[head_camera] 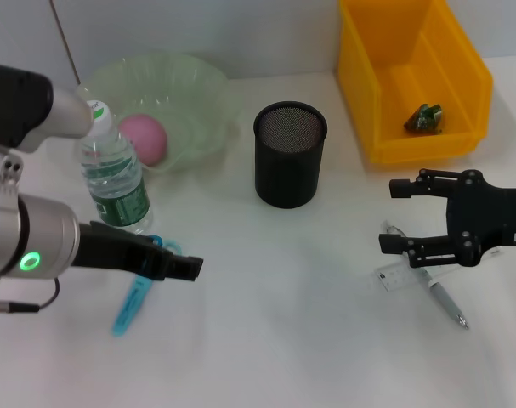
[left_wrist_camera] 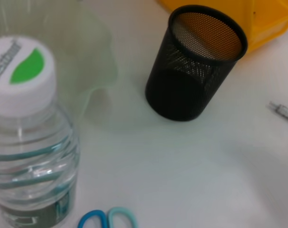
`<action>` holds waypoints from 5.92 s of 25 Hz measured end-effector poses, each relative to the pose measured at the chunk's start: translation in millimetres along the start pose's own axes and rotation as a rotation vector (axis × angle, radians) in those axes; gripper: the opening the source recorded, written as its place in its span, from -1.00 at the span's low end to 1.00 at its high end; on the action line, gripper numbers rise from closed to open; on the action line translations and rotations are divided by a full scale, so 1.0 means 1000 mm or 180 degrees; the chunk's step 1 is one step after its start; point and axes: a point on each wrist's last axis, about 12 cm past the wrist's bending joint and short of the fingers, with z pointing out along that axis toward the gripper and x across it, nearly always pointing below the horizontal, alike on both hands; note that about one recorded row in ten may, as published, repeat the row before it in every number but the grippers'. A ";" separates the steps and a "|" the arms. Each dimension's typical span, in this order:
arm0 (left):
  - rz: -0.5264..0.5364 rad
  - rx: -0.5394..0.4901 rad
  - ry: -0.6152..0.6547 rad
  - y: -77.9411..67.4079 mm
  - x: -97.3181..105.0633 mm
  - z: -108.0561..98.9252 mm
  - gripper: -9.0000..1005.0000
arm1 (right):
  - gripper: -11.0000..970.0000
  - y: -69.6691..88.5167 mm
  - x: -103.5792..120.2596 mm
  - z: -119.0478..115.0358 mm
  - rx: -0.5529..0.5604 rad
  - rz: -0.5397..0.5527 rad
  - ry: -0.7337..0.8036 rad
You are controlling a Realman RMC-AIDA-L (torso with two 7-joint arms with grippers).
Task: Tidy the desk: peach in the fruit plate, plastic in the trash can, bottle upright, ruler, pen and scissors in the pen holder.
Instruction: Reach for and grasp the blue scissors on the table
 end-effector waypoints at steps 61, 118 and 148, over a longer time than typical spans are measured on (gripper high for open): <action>0.0318 -0.0400 0.1045 0.019 -0.025 0.045 0.60 | 0.71 -0.001 -0.013 0.022 -0.0093 0.0007 -0.0174; 0.0384 -0.0410 0.1208 0.018 -0.016 0.054 0.19 | 0.71 -0.001 -0.016 0.029 -0.0156 -0.0020 -0.0185; 0.0379 -0.0427 0.1297 0.019 -0.013 0.054 -0.49 | 0.71 -0.001 -0.018 0.030 -0.0181 -0.0007 -0.0193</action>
